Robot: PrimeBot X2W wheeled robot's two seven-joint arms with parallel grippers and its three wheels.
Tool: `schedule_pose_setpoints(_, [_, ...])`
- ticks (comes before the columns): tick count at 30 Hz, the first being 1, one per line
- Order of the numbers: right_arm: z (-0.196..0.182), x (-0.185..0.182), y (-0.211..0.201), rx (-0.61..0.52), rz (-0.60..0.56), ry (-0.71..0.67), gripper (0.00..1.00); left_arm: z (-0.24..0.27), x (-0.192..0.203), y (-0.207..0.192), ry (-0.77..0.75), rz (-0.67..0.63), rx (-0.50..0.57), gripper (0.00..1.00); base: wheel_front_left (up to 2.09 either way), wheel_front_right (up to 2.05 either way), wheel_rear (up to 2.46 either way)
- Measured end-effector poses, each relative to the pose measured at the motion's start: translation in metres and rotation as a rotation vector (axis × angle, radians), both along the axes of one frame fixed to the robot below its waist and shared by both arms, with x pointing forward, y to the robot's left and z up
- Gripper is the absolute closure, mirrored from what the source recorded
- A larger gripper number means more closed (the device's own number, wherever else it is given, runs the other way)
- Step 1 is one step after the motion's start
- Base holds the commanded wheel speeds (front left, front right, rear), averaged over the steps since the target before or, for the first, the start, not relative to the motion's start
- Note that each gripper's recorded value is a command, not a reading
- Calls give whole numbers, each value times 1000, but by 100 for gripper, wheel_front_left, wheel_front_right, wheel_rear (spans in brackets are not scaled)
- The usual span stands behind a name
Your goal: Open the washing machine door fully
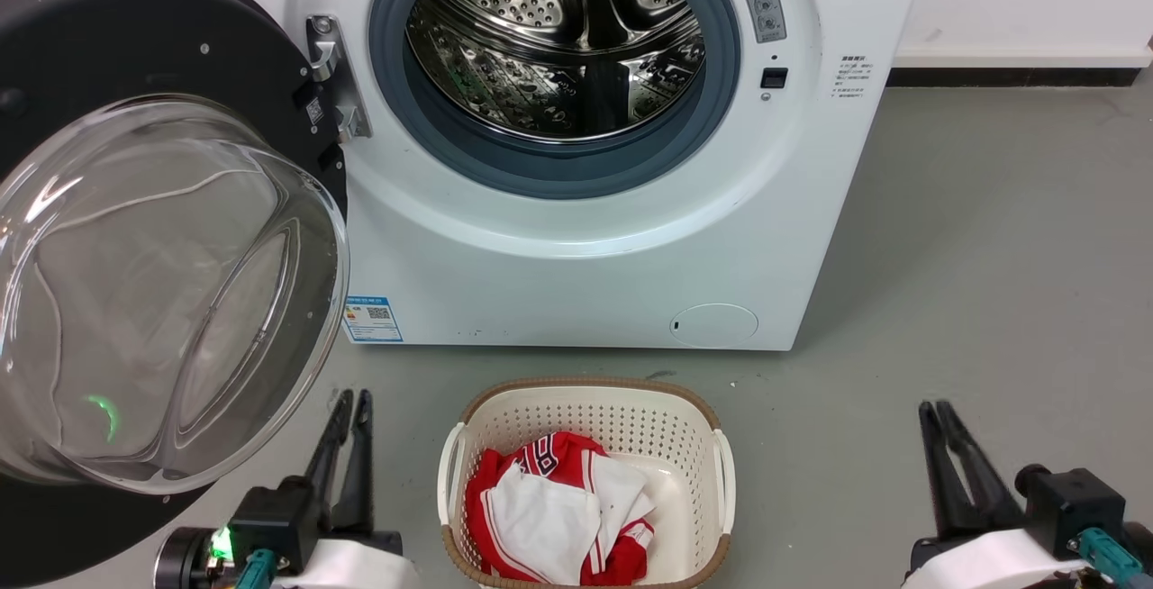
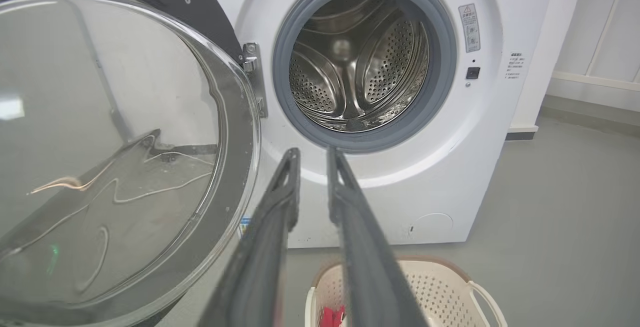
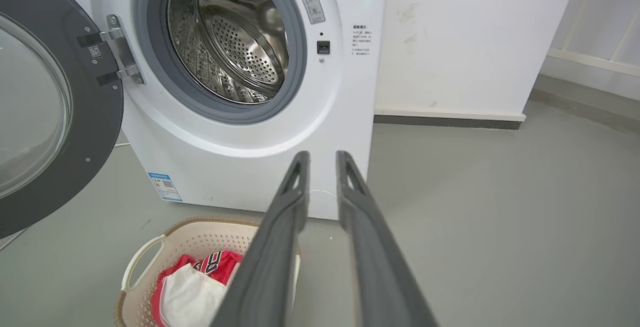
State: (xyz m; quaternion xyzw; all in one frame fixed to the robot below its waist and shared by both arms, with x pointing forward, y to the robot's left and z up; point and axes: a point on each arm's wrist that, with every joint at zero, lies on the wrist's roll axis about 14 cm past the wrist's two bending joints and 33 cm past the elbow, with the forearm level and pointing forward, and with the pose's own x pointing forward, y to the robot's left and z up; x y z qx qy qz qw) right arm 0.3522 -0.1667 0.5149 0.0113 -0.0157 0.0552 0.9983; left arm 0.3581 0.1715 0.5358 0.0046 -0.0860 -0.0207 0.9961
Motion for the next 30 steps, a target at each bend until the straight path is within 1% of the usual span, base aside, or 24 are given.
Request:
schedule_pose_setpoints(2, [-7, -2, 0, 14, -2, 22, 100, -11, -2, 1, 37, 4, -13, 100, 0, 0, 0])
schedule_pose_setpoints(3, [-9, -3, -1, 51, -5, 33, 100, -15, -2, 4, 59, 13, -51, 100, 0, 0, 0])
schedule_pose_setpoints(6, [-11, -3, -2, 118, -13, 43, 100, -18, -1, 8, 80, 21, -114, 100, 0, 0, 0])
schedule_pose_setpoints(16, [-15, 1, -7, 317, -33, 72, 100, -26, 1, 15, 128, 36, -314, 100, 0, 0, 0])
schedule_pose_setpoints(30, [-13, 9, -12, 555, -49, 87, 100, -33, 6, 21, 171, 41, -561, 100, 0, 0, 0])
